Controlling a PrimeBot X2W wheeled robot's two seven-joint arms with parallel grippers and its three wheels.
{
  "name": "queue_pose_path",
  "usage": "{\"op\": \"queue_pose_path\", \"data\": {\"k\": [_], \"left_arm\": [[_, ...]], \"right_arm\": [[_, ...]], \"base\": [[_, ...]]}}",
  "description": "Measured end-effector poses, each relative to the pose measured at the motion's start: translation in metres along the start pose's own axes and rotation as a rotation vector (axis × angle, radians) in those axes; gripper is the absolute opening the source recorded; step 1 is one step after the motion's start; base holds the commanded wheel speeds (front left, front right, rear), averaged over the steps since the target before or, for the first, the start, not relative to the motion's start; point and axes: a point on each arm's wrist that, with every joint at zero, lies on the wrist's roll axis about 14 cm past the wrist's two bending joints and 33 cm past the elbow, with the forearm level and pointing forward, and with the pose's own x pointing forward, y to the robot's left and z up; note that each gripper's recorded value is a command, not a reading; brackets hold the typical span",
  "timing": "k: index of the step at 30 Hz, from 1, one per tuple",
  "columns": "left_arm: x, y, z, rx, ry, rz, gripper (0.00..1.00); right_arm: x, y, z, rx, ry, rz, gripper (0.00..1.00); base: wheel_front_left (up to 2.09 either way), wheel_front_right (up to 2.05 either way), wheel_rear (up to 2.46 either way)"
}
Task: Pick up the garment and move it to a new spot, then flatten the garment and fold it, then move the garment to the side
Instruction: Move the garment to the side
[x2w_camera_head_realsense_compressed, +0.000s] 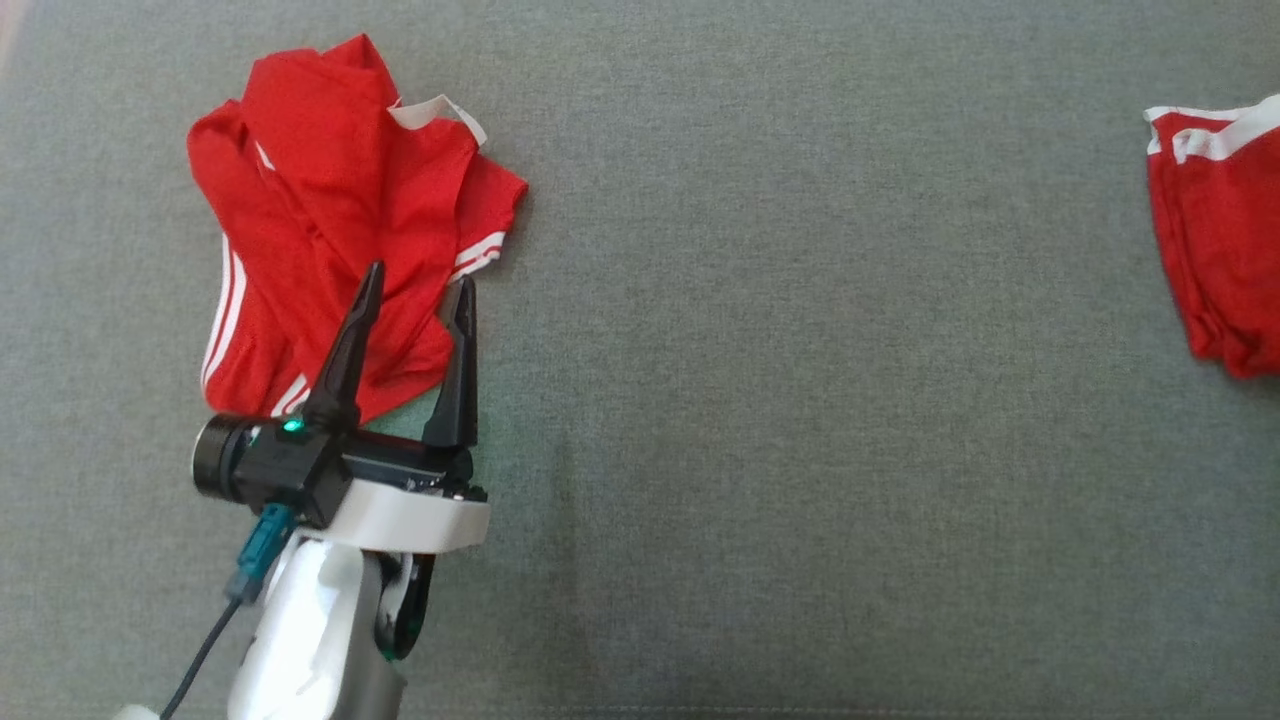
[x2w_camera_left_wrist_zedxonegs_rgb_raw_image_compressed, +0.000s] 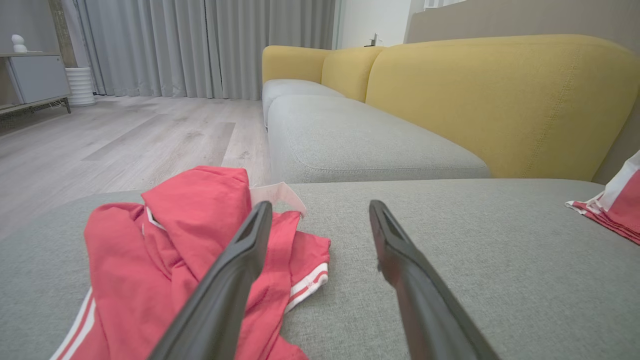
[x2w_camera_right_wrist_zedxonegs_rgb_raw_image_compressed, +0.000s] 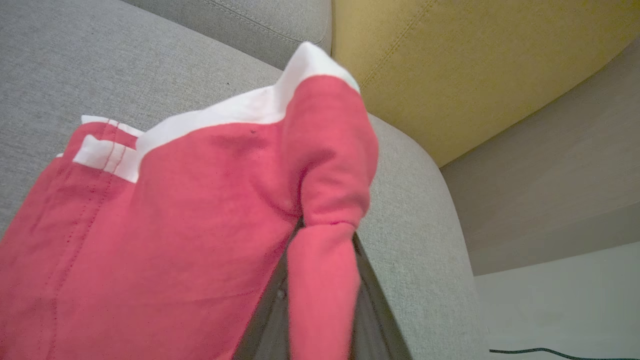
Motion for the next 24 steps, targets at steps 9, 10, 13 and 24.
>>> {"op": "queue_pose_path", "data": {"k": [9,10,13,24], "left_arm": [[-0.004,-0.005,0.018,0.006,-0.043,-0.009,1.00],[-0.005,-0.007,0.022,0.008,-0.052,-0.011,1.00],[-0.011,-0.011,0.033,0.010,-0.079,-0.017,1.00],[-0.041,-0.027,0.061,0.031,-0.147,-0.036,1.00]], "right_arm": [[-0.016,0.011,0.034,0.080,-0.132,0.006,1.00],[-0.020,0.014,0.044,0.091,-0.169,0.009,1.00],[-0.038,0.023,0.081,0.142,-0.313,0.026,1.00],[-0.139,0.092,0.157,0.440,-0.721,0.180,1.00]], "base": [[0.00,0.00,0.00],[0.00,0.00,0.00],[0.00,0.00,0.00],[0.00,0.00,0.00]]}}
